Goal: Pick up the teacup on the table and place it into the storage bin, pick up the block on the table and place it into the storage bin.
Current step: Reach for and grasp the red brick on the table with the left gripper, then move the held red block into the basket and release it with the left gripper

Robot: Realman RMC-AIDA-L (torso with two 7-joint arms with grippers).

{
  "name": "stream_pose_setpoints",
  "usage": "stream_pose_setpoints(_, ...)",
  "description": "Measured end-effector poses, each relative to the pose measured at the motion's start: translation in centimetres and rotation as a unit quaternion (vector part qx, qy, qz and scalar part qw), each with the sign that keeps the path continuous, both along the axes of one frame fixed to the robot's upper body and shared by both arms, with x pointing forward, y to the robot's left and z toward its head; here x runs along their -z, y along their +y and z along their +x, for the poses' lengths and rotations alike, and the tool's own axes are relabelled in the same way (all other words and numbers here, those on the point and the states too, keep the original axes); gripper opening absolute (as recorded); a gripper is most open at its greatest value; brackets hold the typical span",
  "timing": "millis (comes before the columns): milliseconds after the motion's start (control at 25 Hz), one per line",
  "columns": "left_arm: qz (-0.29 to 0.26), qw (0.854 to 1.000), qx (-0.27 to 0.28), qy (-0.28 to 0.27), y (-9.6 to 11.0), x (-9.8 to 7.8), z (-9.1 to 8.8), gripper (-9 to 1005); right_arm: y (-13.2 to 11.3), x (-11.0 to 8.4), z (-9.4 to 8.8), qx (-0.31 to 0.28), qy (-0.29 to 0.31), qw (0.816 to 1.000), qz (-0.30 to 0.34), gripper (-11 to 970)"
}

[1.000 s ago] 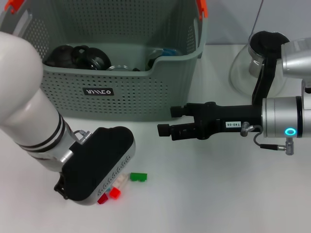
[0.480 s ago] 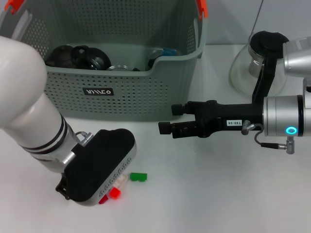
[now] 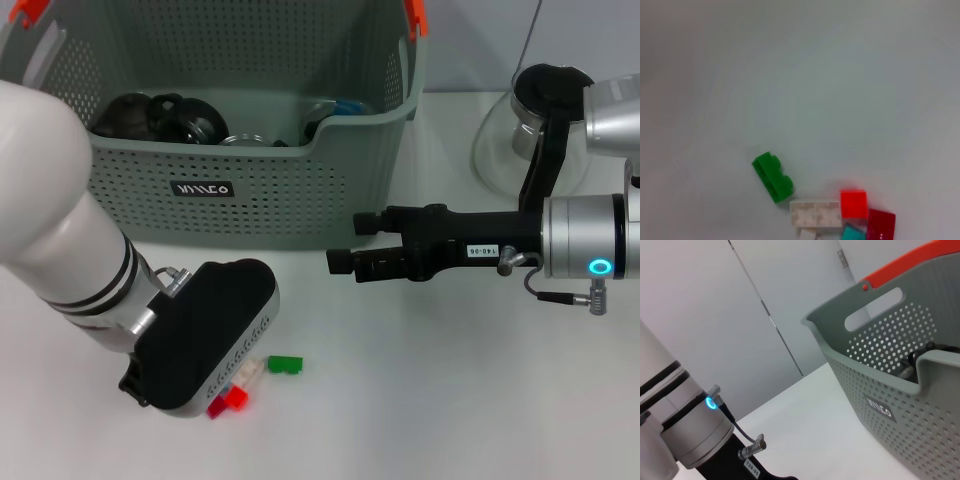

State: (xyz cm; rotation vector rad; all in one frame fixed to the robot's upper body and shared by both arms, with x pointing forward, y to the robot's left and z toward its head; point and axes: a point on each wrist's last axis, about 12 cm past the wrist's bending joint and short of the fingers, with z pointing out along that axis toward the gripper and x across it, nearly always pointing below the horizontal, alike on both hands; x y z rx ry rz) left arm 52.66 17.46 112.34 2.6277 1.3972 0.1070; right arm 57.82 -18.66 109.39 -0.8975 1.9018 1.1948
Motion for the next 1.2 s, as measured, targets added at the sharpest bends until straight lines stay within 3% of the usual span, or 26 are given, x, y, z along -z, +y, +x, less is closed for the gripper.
stream_pose_setpoints(80, -0.002, 1.000, -0.004, -0.002, -0.01, -0.01, 0.06, 462, 0.00, -0.02, 0.02, 0.000, -0.001, 1.000, 0.000, 940)
stream_pose_setpoints(400, 0.000, 1.000, -0.010, 0.001, -0.07, 0.21, 0.06, 275, -0.07, -0.08, 0.07, 0.001, -0.002, 1.000, -0.001, 940)
stream_pose_setpoints(1040, 0.006, 1.000, -0.021, 0.005, -0.01, 0.16, 0.00, 199, -0.06, -0.12, 0.12, 0.000, -0.003, 1.000, -0.001, 940)
stream_pose_setpoints(1200, 0.004, 0.999, -0.035, 0.005, 0.07, -0.67, -0.13, 189, -0.17, -0.17, 0.17, 0.001, -0.003, 1.000, -0.002, 940)
